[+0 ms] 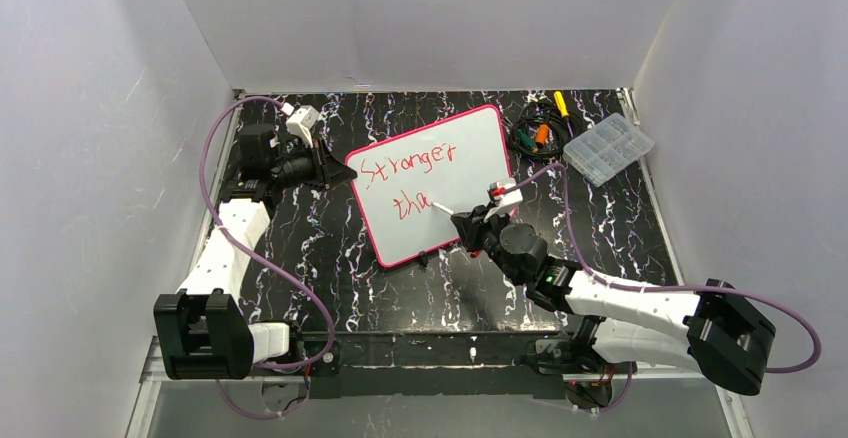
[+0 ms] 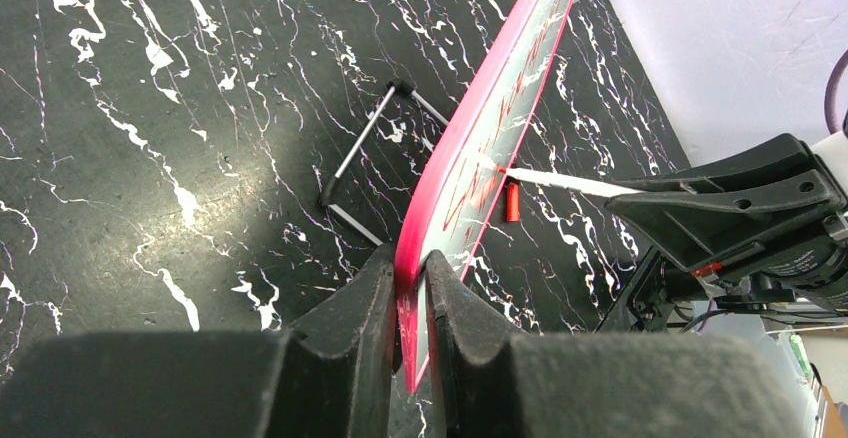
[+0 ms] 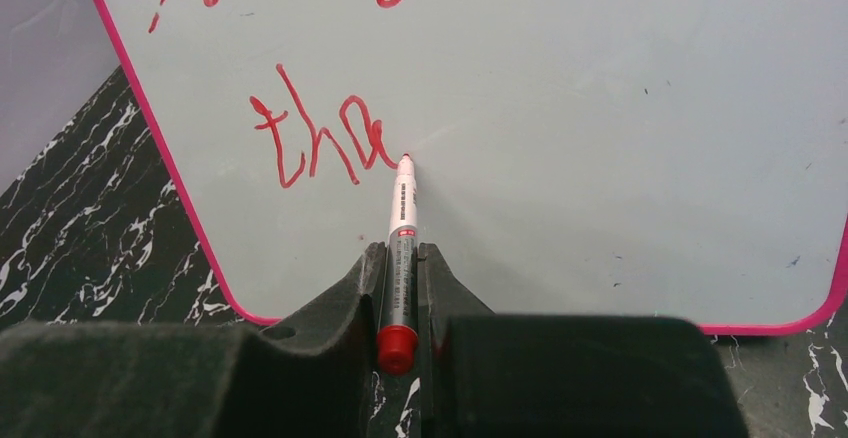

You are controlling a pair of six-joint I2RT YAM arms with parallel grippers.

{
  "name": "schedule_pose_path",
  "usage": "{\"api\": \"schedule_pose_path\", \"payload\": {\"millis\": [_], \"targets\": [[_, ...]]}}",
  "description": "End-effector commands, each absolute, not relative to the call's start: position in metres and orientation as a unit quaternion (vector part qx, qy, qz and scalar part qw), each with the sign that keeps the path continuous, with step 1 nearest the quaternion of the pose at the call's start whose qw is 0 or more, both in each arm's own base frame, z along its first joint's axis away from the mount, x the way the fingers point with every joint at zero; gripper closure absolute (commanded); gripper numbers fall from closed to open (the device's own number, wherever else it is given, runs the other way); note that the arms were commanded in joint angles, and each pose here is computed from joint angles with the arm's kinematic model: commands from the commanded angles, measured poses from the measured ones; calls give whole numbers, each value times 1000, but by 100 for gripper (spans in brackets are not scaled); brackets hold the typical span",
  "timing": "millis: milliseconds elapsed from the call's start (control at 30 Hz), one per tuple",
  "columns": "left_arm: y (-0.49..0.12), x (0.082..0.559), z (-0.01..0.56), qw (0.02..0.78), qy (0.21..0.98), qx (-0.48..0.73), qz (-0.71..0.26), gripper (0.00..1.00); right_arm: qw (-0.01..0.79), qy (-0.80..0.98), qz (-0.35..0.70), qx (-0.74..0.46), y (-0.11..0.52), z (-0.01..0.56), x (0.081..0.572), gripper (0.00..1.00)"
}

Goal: Write a sentence on the whiteboard

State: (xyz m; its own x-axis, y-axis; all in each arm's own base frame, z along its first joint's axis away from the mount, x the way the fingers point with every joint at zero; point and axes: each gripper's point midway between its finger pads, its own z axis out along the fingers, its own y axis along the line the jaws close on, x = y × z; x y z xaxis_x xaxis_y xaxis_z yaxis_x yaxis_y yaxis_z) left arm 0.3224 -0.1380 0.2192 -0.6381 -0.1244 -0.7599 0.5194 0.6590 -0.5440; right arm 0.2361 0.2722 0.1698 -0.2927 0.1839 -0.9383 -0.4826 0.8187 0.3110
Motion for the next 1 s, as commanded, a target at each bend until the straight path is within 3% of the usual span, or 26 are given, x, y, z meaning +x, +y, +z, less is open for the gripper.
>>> {"api": "schedule_pose_path", "payload": {"millis": [0, 967], "targets": [[-140, 316, 223, 412, 811, 130, -395, 100, 635, 705, 307, -72, 278, 222, 249, 99], [-141, 315, 224, 411, 810, 130, -397, 100, 588, 751, 290, -83, 272, 175, 239, 99]]}}
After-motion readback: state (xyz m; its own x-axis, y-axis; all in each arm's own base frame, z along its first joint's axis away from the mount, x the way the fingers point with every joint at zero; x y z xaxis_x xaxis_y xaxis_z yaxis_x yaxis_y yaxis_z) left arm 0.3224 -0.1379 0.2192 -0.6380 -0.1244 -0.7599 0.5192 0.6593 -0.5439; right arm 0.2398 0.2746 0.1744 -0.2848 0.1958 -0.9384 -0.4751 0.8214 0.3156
